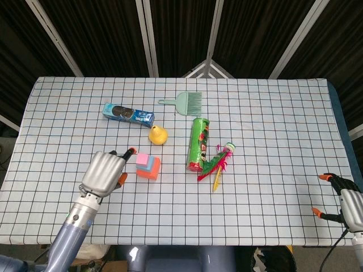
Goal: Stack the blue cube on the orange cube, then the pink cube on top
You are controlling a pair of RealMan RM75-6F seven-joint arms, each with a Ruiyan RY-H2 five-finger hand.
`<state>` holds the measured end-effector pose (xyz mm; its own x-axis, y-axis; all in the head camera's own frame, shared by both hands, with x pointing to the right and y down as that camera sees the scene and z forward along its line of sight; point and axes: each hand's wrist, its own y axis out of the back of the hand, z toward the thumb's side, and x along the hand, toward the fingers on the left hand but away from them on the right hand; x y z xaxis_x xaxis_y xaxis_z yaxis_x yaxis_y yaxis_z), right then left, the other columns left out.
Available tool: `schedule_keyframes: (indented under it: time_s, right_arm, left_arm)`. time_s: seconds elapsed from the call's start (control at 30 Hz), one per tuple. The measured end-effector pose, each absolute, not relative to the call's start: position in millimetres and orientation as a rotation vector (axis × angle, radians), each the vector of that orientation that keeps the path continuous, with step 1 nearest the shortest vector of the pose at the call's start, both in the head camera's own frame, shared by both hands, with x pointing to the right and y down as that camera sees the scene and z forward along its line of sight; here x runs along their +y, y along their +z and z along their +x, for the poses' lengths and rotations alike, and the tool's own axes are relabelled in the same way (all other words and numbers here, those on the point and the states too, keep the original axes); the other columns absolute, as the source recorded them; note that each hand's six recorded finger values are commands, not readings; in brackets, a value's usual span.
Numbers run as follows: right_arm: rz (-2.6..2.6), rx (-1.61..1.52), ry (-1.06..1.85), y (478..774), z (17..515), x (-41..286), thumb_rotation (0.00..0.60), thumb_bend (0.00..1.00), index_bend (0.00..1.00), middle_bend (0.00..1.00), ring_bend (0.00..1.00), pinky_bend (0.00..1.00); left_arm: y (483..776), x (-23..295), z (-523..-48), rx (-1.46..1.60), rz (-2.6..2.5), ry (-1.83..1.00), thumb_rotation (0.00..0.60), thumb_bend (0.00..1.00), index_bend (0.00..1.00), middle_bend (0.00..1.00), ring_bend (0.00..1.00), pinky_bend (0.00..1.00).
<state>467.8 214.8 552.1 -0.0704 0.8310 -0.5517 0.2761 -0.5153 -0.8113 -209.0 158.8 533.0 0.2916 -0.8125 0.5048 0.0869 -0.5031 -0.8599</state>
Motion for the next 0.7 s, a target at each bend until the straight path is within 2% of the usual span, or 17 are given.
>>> schedule_keyframes:
  time_s: [0.07,0.17,0.23,0.37,0.5,0.7]
  right_arm:
    - [-1.751,-1.185,1.615,551.5,467.2,214.3,0.600,0.17,0.25,0.20,0.19,0.12]
    - [-1.738,-1.191,1.607,550.3,467.1,213.7,0.600,0.17,0.25,0.20,0.19,0.12]
    - [-1.729,-1.193,1.605,550.3,467.6,213.3,0.600,0.17,0.25,0.20,0.19,0.12]
    - [-1.716,-1.183,1.613,552.5,468.1,213.2,0.600,0.17,0.25,0.20,0.19,0.11]
    - [-1.703,-1.168,1.609,553.9,466.6,212.2,0.600,0.17,0.25,0.20,0.19,0.11]
    - [-1.673,-1.131,1.611,554.4,463.5,212.5,0.600,0.17,0.25,0.20,0.19,0.10]
  left_arm:
    - [530.9,168.4,-227.0,0.678,-1.703,-1.352,0.600,0.37,0.21,0.37,0.27,0.42]
    - [528.4,187.7,-263.6,0.698,-1.693,-1.393,0.600,0.37,0.20,0.29,0.17,0.28]
    - [529.2,198.2,-284.2,0.735,-1.704,-1.405,0.600,0.37,0.19,0.25,0.14,0.23]
    - [538.0,209.8,-322.8,0.840,-1.705,-1.407,0.600,0.37,0.17,0.18,0.10,0.18]
    - [546.0,221.2,-362.2,0.874,-1.628,-1.383,0.600,0.37,0.17,0.18,0.08,0.17]
    - [549.8,241.7,-387.4,0.891,-1.546,-1.322,0.600,0.37,0.17,0.18,0.08,0.17]
